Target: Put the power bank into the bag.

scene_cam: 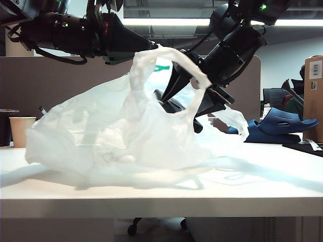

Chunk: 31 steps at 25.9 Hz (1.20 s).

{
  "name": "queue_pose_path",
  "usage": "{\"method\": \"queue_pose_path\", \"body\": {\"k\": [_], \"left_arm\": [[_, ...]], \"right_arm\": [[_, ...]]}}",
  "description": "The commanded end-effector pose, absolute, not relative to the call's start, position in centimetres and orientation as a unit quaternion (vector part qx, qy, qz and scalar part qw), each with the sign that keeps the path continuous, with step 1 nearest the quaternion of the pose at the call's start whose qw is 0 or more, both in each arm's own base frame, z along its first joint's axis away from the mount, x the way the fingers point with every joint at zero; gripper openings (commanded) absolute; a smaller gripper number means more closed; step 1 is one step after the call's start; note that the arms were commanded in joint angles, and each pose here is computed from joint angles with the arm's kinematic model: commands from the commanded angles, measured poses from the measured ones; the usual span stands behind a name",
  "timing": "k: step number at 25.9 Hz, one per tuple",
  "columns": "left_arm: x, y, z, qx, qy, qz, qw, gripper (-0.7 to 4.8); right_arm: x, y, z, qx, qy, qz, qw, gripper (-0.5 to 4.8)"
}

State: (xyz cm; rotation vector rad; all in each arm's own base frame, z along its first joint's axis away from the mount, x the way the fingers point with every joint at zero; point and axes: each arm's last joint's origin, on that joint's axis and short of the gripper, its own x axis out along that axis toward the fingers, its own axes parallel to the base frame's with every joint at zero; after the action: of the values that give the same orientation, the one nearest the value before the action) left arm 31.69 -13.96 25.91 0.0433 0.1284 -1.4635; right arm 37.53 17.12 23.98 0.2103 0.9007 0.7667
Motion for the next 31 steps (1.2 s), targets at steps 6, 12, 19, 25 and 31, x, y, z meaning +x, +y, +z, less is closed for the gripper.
{"method": "queue_pose_path", "body": {"k": [6,12,19,25,31], "left_arm": [[32.0,-14.0,27.3,0.051,-0.011,-0.65,0.758,-0.06],[32.2,-14.0,27.2,0.055,-0.006,-0.619,0.783,-0.05],[32.6,-13.7,25.3,0.046,0.098,-0.529,0.842,-0.06],[32.5,-13.7,25.1,0.042,0.109,-0.534,0.837,-0.05],[32.5,-13.7,25.1,0.04,0.111,-0.54,0.834,-0.05]], "right_arm": [[36.9,18.8,24.7,0.117,0.417,0.411,0.802,2.28],[36.7,19.8,23.9,0.113,0.424,0.421,0.794,2.28],[37.8,20.8,20.8,0.122,0.443,0.416,0.785,2.29],[38.7,22.4,18.3,0.145,0.433,0.422,0.783,2.29],[38.7,23.5,18.0,0.146,0.418,0.417,0.794,2.29]]}}
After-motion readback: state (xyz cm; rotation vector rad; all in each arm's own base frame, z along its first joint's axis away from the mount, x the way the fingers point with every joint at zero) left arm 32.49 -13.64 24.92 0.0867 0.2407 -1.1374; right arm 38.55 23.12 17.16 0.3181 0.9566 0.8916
